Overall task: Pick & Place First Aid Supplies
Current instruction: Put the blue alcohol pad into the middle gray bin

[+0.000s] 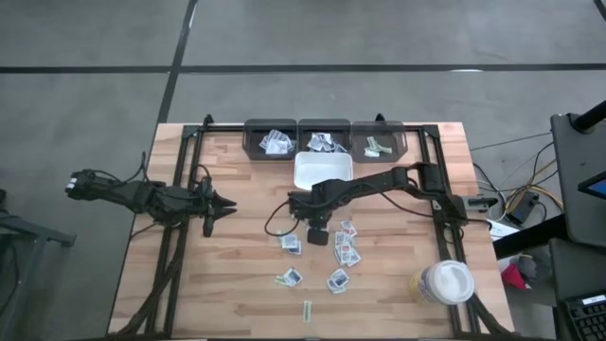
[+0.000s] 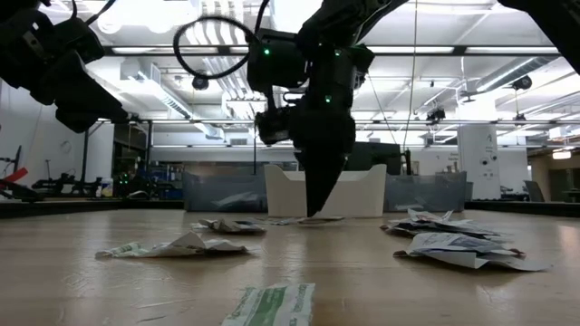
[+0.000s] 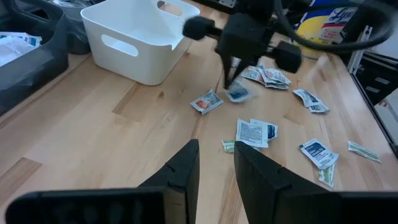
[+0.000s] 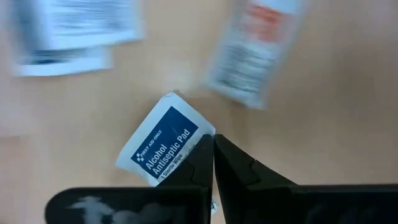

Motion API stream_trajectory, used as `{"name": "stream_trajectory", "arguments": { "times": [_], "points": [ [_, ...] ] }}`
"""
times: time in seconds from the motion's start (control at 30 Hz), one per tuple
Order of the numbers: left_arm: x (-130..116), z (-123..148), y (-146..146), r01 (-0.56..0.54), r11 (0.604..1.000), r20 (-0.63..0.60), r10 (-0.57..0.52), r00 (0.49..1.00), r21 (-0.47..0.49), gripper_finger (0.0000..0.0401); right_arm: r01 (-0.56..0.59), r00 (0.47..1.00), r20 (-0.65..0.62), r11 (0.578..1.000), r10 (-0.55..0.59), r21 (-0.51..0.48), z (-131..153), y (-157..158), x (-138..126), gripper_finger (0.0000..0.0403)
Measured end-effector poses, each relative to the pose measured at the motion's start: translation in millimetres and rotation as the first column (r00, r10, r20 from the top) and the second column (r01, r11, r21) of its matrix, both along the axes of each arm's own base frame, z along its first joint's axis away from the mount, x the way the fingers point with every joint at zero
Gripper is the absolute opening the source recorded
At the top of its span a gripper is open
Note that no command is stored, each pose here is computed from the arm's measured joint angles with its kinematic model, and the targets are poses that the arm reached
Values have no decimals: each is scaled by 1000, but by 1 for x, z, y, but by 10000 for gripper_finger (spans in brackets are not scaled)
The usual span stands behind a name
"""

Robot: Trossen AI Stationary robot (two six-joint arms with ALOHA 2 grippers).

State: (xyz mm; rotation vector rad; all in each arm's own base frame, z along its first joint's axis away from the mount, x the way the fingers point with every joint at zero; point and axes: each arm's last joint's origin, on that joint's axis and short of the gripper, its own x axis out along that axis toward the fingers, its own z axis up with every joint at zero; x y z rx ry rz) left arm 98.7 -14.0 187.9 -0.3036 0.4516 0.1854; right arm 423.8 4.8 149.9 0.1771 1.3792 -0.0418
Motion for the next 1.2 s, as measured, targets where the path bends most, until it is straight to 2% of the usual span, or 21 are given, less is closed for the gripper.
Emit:
{"name": "stream_trajectory", "arguments": {
  "times": [0.07, 0.23, 0.4, 0.63, 0.73, 0.8, 0.83, 0.9, 0.97, 1.03, 1.2],
  "points": [
    [0, 0, 0, 0, 1000, 0, 0, 1000, 0, 94, 26, 999, -23, 997, -28, -71, 0, -3, -2, 8],
    [0, 0, 0, 0, 1000, 0, 0, 1000, 0, 94, 16, 999, -39, 998, -19, -67, -1, -5, -4, 8],
    [0, 0, 0, 0, 1000, 0, 0, 1000, 0, 94, -113, 993, -11, 991, 114, 72, 0, -2, -3, 8],
    [0, 0, 0, -1, 1000, 0, 1, 1000, 0, 94, -114, 993, -6, 987, 115, 114, -1, -3, -3, 8],
    [0, 0, 0, -1, 1000, 0, 1, 1000, -1, 94, -126, 992, 6, 969, 127, 212, -1, -2, -3, 8],
    [0, 0, 0, -1, 1000, 0, 1, 1000, -1, 94, -142, 990, 25, 933, 142, 331, 0, -1, -3, 8],
    [0, 0, 0, -1, 1000, 0, 1, 1000, -1, 94, -149, 989, 38, 900, 146, 409, 0, -1, -3, 8],
    [0, 0, 0, -1, 1000, 0, 1, 1000, -1, 94, -147, 989, 57, 809, 139, 569, 2, -3, -4, 8],
    [0, 0, 0, -1, 1000, 0, 1, 1000, -1, 94, -138, 990, 69, 713, 125, 688, 4, -6, -5, 8],
    [0, 0, 0, -1, 1000, 0, 1, 1000, -2, 94, -129, 991, 73, 644, 112, 754, 5, -9, -5, 8],
    [0, 0, 0, -2, 1000, 1, 2, 1000, -4, 94, -138, 990, 100, 534, 100, 834, 9, -15, -5, 8]
  ]
}}
